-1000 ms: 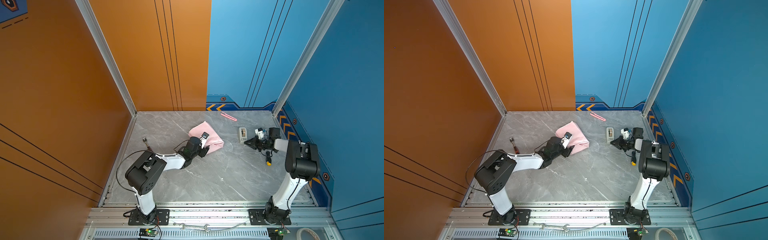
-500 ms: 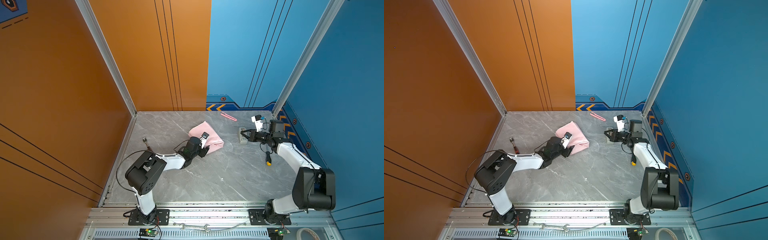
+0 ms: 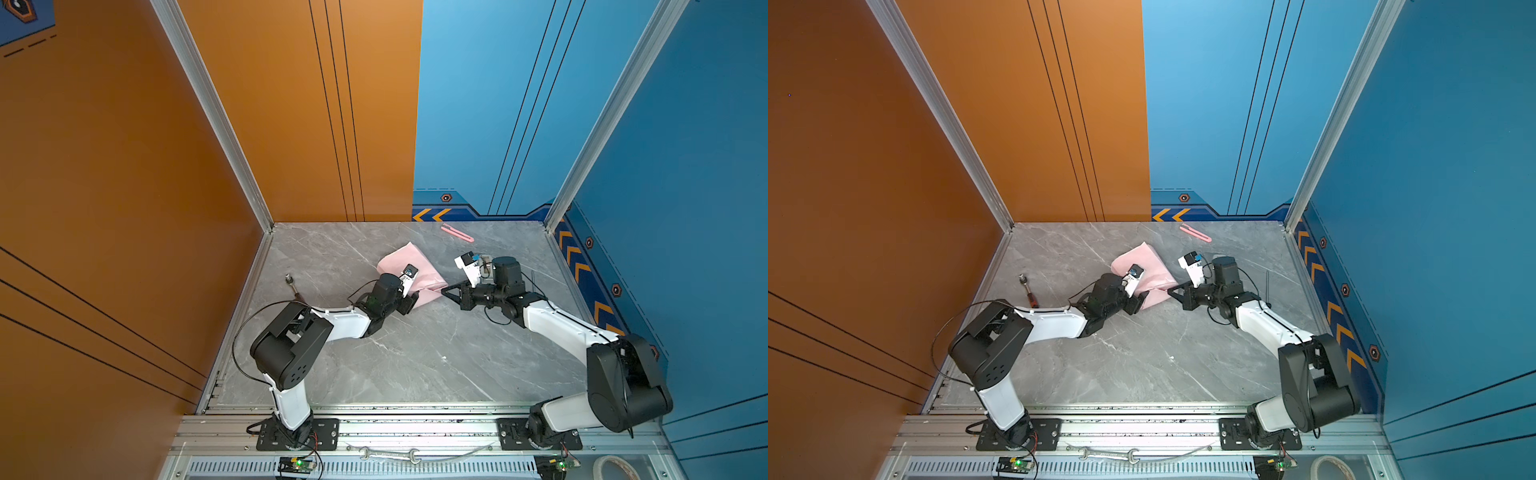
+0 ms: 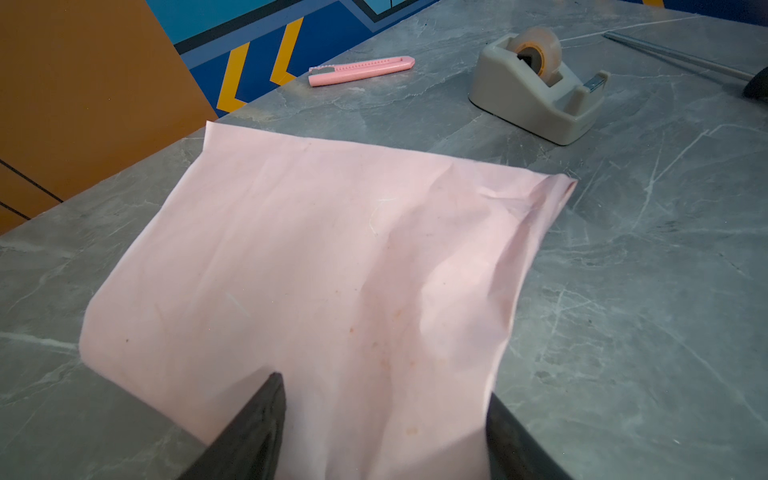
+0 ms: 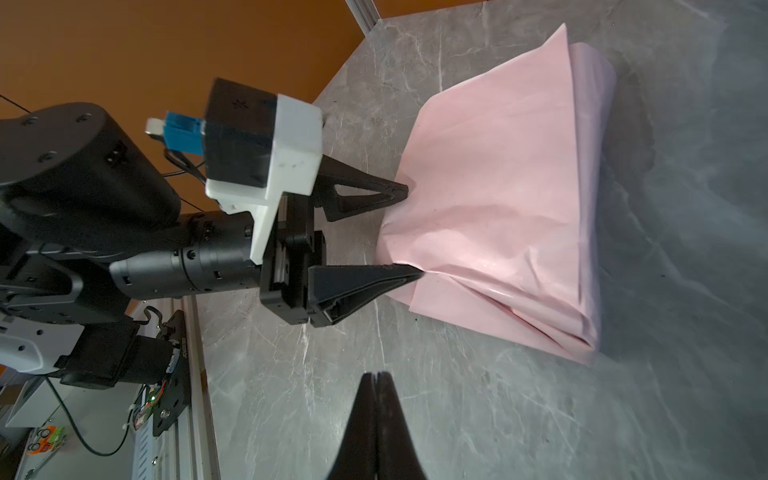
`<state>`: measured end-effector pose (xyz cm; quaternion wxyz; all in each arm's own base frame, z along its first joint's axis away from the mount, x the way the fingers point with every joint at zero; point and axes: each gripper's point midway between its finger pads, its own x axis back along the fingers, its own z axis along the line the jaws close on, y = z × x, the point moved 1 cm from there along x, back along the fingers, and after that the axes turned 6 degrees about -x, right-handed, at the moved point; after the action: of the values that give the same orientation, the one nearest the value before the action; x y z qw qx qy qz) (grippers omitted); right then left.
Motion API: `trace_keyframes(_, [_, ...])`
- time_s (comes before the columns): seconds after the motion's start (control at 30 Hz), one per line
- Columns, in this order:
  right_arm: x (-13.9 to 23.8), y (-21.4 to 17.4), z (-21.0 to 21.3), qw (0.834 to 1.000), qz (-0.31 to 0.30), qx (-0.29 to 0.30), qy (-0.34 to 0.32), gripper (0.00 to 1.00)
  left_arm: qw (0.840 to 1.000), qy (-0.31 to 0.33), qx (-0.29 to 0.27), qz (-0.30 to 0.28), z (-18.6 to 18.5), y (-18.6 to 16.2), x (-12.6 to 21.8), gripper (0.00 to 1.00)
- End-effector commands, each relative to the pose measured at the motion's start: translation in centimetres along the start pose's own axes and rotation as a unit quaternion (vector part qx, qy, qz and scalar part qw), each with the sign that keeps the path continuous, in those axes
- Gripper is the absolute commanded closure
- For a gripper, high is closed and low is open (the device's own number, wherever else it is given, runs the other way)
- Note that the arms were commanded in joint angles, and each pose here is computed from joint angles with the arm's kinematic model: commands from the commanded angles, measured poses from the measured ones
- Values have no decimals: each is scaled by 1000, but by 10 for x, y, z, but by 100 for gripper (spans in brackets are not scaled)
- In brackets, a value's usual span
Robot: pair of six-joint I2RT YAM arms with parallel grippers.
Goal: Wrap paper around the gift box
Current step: 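Carry the right gripper from the dispenser to the box end beside the left gripper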
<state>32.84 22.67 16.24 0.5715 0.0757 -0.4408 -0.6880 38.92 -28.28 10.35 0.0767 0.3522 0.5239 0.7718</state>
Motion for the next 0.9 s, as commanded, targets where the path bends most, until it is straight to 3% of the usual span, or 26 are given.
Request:
trace_keyframes(0.0, [-13,19,3,999,-40,32,0,100,999,-3,6,32,2,-18,5,33])
trace_keyframes(0.33, [-46,25,8,998,-42,36,40,100,999,-4,6,32,2,-17,4,33])
trace_keyframes(0.87, [-69,37,-7,996,-61,26,64,100,999,-4,5,32,2,-18,3,33])
